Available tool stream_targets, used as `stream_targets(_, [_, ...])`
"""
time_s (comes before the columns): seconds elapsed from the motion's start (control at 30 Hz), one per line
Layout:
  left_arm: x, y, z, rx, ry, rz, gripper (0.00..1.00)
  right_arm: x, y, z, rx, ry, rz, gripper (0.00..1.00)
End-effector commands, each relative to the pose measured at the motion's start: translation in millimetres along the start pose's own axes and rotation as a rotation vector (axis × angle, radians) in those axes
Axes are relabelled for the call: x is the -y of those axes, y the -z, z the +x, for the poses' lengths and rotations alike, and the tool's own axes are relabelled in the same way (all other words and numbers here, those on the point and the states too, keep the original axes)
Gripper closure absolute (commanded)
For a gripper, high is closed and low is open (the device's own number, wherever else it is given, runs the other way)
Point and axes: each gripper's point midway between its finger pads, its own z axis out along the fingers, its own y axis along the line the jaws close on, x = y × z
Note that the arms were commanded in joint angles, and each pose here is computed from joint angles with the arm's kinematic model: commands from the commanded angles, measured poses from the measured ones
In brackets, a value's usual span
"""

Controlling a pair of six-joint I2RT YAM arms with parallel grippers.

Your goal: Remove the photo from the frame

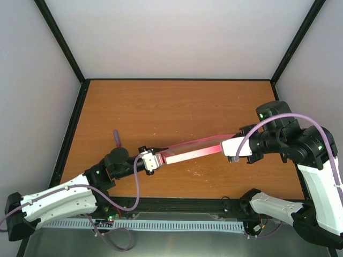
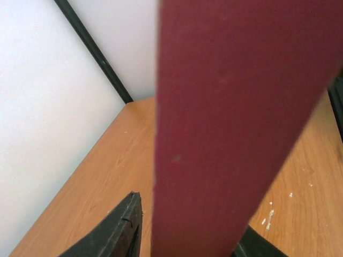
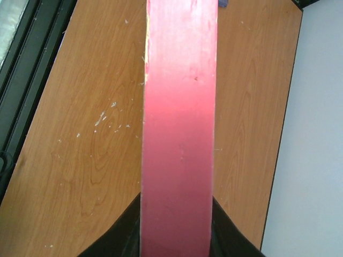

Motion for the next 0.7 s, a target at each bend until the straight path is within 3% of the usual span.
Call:
stream_targets(0.0, [-13.7,7.5,-22.2,0.095,0.020,-0.022,0.72,34.1,20.9,-29.4,0.129,0.049,0.185,0.97])
stream_targets(0.13, [-11.2,6.1,-28.9,0.112,0.035,0.010,0.84,45.2,22.8,-31.4,0.145,0.026,0.250,0.93])
stream_targets(0.2, [-10.8,5.8,-34.5,0.127,0.041,0.022,0.88,48.6,24.2,-30.6,0.147,0.016,0.286,0.66])
stream_targets(0.3, [-15.0,6.1,-40.9,0.143,0.053,0.012,0.91,57.7,26.5,-30.7,0.153,-0.028,0.330,0.44])
stream_targets(0.53, [-41.8,8.1,-59.9,0.174,0.149,-0.047,0.93,95.4,42.3,-29.4,0.136,-0.174,0.443,0.36])
stream_targets(0.67, [-68.2,4.5,-63.4,0.154,0.288,-0.068,0.97,123.6,49.0,-23.2,0.114,-0.261,0.547,0.35])
